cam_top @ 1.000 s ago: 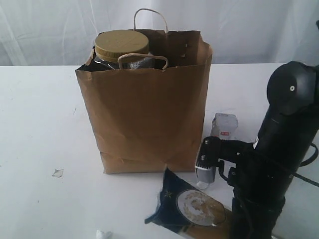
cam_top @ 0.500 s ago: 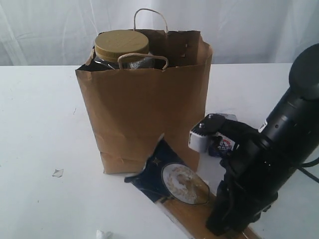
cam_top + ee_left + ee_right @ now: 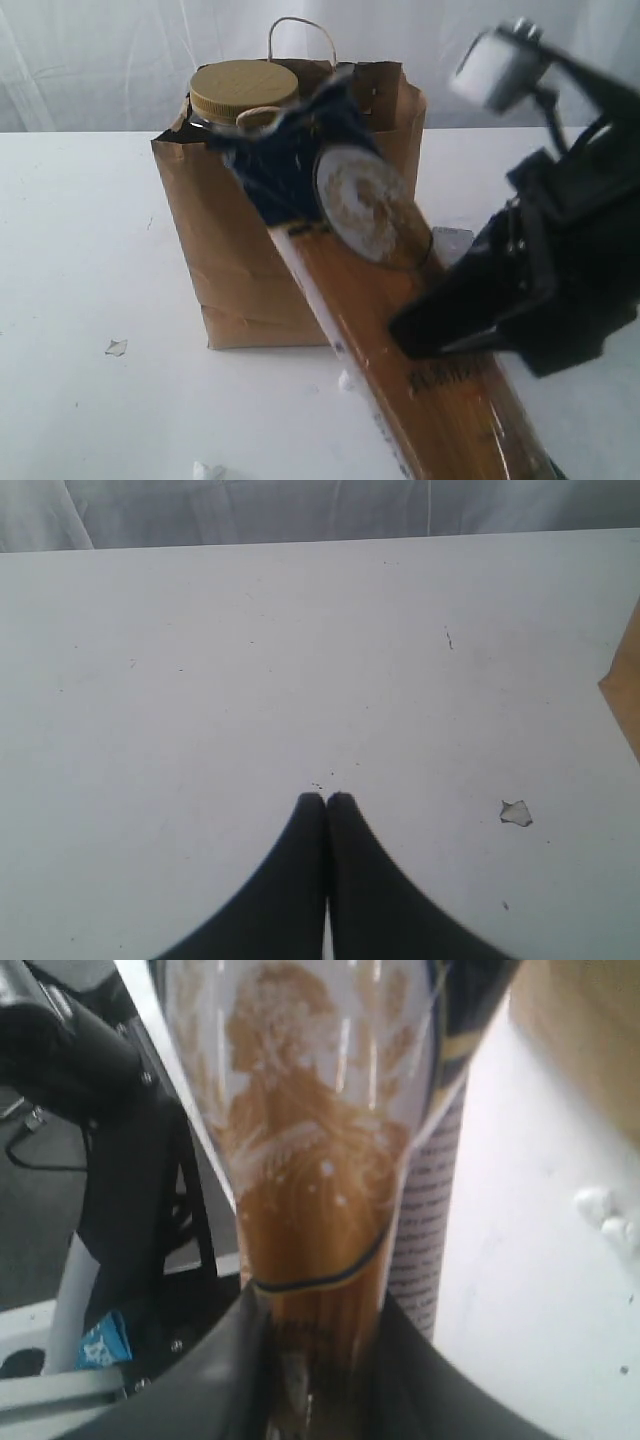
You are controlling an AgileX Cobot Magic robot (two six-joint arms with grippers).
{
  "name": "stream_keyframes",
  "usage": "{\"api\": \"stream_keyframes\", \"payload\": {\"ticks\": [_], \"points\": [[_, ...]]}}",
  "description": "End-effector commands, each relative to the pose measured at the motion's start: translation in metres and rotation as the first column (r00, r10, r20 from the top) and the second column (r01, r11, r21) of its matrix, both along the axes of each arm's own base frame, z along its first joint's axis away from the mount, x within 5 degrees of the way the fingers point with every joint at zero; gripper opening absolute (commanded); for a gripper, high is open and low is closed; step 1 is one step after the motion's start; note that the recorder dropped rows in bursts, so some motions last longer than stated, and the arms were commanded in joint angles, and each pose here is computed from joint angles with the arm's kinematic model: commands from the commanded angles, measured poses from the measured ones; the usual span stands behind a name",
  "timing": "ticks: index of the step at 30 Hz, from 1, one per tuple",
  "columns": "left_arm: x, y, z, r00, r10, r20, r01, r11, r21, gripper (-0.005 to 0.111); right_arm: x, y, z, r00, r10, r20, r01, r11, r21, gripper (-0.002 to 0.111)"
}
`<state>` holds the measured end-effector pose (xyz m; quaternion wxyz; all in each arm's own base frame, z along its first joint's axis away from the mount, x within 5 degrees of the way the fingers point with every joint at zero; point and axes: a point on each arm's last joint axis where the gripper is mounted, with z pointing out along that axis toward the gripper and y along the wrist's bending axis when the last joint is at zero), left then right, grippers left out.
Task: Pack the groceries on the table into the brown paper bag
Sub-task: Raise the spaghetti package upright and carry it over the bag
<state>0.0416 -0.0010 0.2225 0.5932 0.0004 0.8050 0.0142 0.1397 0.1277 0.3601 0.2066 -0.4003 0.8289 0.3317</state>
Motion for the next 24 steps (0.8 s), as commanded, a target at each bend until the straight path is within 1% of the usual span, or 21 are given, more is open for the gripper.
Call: {"api": "stream_keyframes", "payload": {"ticks": [1,3,5,7,9,15,18,21,23,24], "points": [[0.000,0.000,0.000,1.000,0.000,0.009,0.000,1.000,-0.013,0.000,-0.014,-0.004,0.046,0.994,-0.024,0.110,0.010,0.991,0.130,0.000],[0.000,0.000,0.000,1.000,0.000,0.009,0.000,1.000,-0.013,0.000,-0.014,-0.003,0.061,0.990,-0.054,0.133,0.030,0.985,0.172,0.000],[0.000,0.000,0.000,1.000,0.000,0.009,0.000,1.000,-0.013,0.000,-0.012,0.001,0.081,0.986,-0.109,0.130,0.066,0.952,0.300,0.000],[0.000,0.000,0.000,1.000,0.000,0.009,0.000,1.000,-0.013,0.000,-0.013,0.006,0.106,0.980,-0.113,0.164,0.032,0.900,0.434,0.000],[0.000,0.000,0.000,1.000,0.000,0.009,0.000,1.000,-0.013,0.000,-0.013,0.007,0.123,0.970,-0.115,0.214,-0.003,0.876,0.483,0.000],[0.000,0.000,0.000,1.000,0.000,0.009,0.000,1.000,-0.013,0.000,0.003,0.006,0.155,0.906,-0.202,0.371,0.006,0.885,0.466,0.000],[0.000,0.000,0.000,1.000,0.000,0.009,0.000,1.000,-0.013,0.000,0.006,0.007,0.167,0.875,-0.198,0.441,-0.034,0.885,0.464,0.000],[0.000,0.000,0.000,1.000,0.000,0.009,0.000,1.000,-0.013,0.000,0.009,0.008,0.171,0.853,-0.207,0.478,-0.053,0.878,0.475,0.000],[0.000,0.000,0.000,1.000,0.000,0.009,0.000,1.000,-0.013,0.000,0.014,0.007,0.173,0.806,-0.239,0.541,-0.048,0.885,0.463,0.000],[0.000,0.000,0.000,1.000,0.000,0.009,0.000,1.000,-0.013,0.000,0.018,0.005,0.173,0.771,-0.261,0.580,-0.033,0.894,0.446,0.000]]}}
